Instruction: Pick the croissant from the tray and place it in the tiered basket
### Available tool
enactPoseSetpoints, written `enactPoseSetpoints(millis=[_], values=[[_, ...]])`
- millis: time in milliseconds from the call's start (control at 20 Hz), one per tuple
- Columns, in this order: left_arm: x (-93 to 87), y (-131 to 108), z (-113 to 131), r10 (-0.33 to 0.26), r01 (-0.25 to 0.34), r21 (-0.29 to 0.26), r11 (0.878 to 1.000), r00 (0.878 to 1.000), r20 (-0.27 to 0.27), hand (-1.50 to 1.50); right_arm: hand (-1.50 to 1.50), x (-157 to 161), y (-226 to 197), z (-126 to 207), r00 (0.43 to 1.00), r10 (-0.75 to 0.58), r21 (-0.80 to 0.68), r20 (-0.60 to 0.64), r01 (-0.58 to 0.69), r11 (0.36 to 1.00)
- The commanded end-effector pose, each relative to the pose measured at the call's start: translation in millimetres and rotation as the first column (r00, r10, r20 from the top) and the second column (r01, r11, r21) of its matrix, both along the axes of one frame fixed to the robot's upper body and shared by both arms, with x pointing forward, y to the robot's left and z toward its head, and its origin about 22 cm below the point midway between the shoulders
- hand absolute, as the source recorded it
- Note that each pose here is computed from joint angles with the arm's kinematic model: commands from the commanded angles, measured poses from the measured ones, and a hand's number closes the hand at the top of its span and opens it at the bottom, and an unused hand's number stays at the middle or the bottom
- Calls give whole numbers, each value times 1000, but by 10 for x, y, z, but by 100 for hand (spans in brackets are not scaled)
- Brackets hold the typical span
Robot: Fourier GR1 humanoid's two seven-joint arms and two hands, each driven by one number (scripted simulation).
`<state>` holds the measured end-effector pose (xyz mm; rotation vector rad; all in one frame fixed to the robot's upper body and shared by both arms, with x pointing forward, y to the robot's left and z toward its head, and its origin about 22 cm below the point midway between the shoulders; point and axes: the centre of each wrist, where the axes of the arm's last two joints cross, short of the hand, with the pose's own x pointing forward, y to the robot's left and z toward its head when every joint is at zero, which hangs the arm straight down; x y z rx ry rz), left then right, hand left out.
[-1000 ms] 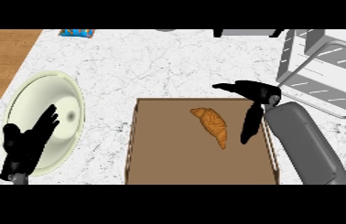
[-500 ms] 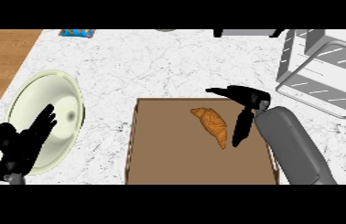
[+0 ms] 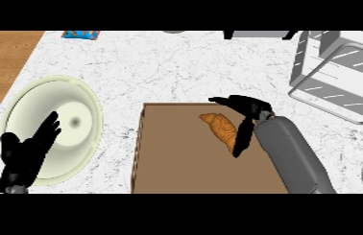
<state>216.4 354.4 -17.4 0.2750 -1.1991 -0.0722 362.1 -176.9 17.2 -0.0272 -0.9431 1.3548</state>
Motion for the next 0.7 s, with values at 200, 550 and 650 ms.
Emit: enactPoseSetpoints(millis=[200,550,650], values=[[19,49,-84,7,-7,-12,1000,1000,5,0,-150,-110,398,-344,999,22,6,-28,-22,1000],[88,13,-89,3,-3,14,1000,1000,-1,0,150,-135,325,-259,993,101,131,65,-108,985],[81,-69,61,8,-8,-24,1000,1000,6,0,150,-241,240,-267,993,77,130,91,-89,988]])
